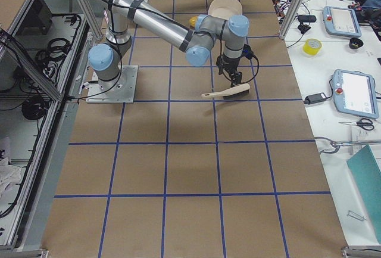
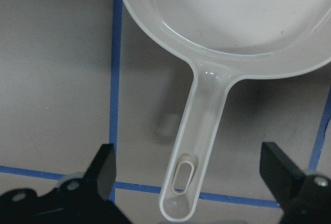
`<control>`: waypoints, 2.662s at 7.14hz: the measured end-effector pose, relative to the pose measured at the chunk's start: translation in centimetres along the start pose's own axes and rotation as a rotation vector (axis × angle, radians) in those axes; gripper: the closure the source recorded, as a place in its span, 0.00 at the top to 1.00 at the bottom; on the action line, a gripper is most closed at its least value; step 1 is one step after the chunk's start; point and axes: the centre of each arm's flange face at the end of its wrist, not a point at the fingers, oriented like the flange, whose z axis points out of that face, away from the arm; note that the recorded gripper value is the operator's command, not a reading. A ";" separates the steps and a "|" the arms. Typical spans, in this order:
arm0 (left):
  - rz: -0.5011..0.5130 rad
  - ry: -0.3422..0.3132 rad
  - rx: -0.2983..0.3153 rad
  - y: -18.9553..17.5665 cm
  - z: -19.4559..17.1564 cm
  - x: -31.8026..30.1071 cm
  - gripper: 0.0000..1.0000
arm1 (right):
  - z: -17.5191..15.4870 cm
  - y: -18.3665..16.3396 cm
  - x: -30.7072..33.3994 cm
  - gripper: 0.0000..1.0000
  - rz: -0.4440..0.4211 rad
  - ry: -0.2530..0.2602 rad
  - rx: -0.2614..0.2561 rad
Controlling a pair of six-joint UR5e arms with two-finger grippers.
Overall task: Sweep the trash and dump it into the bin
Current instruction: 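Close the left gripper on the dustpan handle while the right gripper grasps the brush handle, then lift the brush with the right gripper and carry it toward the dustpan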
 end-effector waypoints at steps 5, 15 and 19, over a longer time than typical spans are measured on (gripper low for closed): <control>0.000 0.092 0.081 -0.7 6.2 0.5 1.00 | 6.1 1.5 2.3 1.00 0.050 -0.061 -0.081; 0.017 0.078 0.120 -1.0 9.4 1.1 0.15 | 9.0 3.4 0.3 0.00 0.127 -0.102 -0.172; 0.042 0.065 0.120 -0.9 9.2 1.0 0.15 | 5.5 1.7 -1.4 0.00 0.279 -0.055 -0.163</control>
